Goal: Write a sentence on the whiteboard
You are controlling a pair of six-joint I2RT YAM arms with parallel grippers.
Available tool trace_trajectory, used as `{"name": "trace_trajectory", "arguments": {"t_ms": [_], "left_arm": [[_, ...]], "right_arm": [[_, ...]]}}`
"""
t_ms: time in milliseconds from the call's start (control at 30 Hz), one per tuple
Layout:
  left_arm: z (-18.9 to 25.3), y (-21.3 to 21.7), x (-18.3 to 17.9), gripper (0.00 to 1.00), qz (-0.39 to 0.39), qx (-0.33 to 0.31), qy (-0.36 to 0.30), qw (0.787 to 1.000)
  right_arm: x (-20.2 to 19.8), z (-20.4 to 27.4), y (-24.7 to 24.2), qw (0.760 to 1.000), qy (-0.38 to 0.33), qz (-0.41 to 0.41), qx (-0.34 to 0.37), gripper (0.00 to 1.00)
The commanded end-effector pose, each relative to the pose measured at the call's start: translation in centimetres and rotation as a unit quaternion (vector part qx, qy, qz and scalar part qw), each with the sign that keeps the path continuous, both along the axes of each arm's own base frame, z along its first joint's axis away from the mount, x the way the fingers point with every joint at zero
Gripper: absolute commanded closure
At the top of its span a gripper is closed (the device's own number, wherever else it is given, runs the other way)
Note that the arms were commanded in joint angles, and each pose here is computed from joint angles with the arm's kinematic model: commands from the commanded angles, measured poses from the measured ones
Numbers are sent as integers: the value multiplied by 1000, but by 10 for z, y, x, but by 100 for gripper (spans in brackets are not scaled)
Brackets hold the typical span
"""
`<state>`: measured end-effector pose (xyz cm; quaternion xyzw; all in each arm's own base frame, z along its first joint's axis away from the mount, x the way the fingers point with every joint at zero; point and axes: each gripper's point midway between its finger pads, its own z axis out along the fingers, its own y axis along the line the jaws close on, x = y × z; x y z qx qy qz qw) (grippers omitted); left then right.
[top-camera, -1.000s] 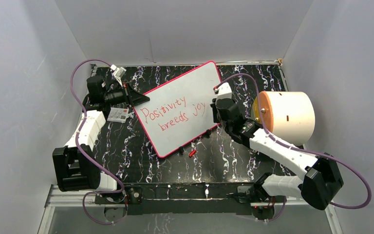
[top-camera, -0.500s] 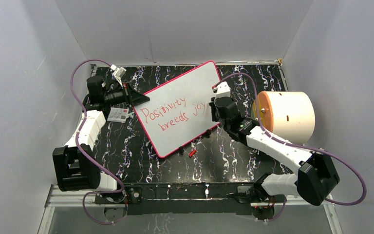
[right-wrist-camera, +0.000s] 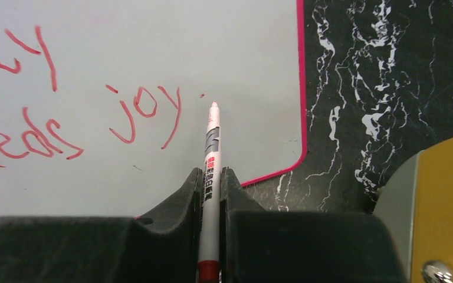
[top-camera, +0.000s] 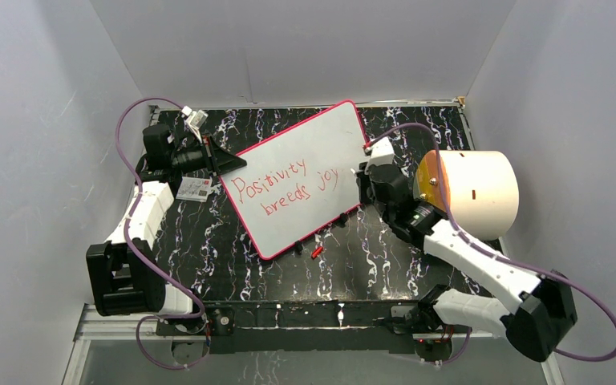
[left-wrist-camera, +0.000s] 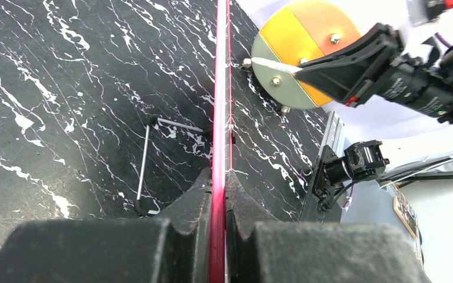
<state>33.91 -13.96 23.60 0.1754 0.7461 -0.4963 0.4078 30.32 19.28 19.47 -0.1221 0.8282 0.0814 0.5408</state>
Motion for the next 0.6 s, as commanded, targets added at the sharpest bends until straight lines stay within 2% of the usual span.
{"name": "trace_trajectory", "arguments": {"t_ms": [0,200,567], "left_arm": [[-34,8,10,100,49,54,27,997],[-20,11,11,97,66,60,29,996],[3,21,24,65,121,69,53,989]], "right_arm": [[-9,38,-18,999,-42,-14,24,100],[-25,58,-40,997,-57,-32,31,100],[-39,76,-59,996,-70,-47,36,100]]}}
